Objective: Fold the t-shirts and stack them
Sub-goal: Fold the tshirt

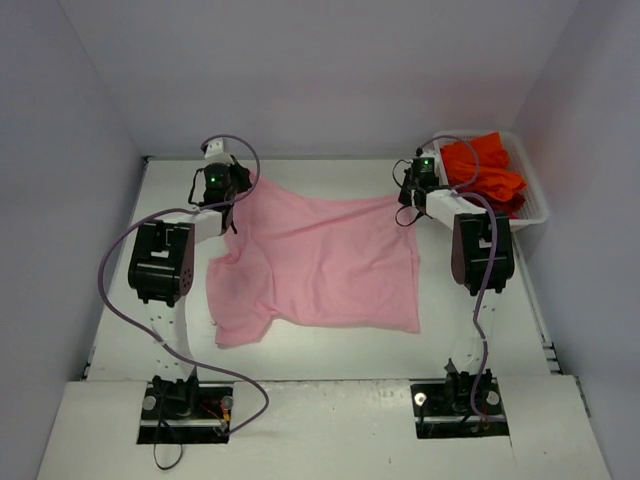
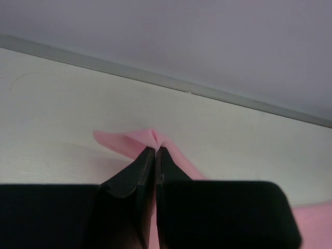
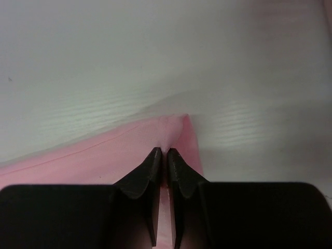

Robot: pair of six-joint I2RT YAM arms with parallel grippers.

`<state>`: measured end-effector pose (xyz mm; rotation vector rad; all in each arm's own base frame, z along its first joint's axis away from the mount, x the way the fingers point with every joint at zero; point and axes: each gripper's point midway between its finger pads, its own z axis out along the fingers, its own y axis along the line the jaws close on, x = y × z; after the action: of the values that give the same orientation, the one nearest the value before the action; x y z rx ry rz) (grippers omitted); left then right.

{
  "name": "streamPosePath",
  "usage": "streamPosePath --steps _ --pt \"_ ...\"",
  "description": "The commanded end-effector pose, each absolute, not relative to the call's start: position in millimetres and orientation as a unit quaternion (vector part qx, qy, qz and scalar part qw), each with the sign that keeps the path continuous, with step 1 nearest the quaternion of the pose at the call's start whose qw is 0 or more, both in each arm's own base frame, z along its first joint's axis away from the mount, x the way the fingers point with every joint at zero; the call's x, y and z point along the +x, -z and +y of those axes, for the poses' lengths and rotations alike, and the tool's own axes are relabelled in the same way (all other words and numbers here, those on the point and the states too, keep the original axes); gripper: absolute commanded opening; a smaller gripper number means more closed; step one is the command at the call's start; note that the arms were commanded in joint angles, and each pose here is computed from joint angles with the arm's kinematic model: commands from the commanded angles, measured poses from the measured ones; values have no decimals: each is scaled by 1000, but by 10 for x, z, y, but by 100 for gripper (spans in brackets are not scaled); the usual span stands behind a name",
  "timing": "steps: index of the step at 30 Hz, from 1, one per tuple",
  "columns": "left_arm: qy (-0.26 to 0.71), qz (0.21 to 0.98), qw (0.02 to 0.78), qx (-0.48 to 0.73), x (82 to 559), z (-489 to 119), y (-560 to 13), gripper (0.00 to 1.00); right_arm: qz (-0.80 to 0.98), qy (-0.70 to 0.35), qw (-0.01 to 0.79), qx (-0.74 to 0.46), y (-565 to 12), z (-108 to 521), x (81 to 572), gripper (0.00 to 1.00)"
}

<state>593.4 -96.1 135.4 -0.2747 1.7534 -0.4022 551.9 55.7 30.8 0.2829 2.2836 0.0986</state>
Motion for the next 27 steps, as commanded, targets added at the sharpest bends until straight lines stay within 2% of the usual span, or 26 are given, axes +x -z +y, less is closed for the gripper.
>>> streamPosePath --steps 1,7,18,27 --pt "183 718 663 -107 6078 -932 -1937 0 879 -54 460 114 -723 558 5798 7" --pt "178 717 666 -107 6097 -874 -1973 0 873 -52 473 106 -877 556 5835 8" --pt "176 718 665 -110 6065 -786 -1935 0 876 -45 468 109 -823 521 5802 8" --pt "196 706 672 -107 5966 -837 -2095 0 870 -41 480 106 -988 499 5785 1"
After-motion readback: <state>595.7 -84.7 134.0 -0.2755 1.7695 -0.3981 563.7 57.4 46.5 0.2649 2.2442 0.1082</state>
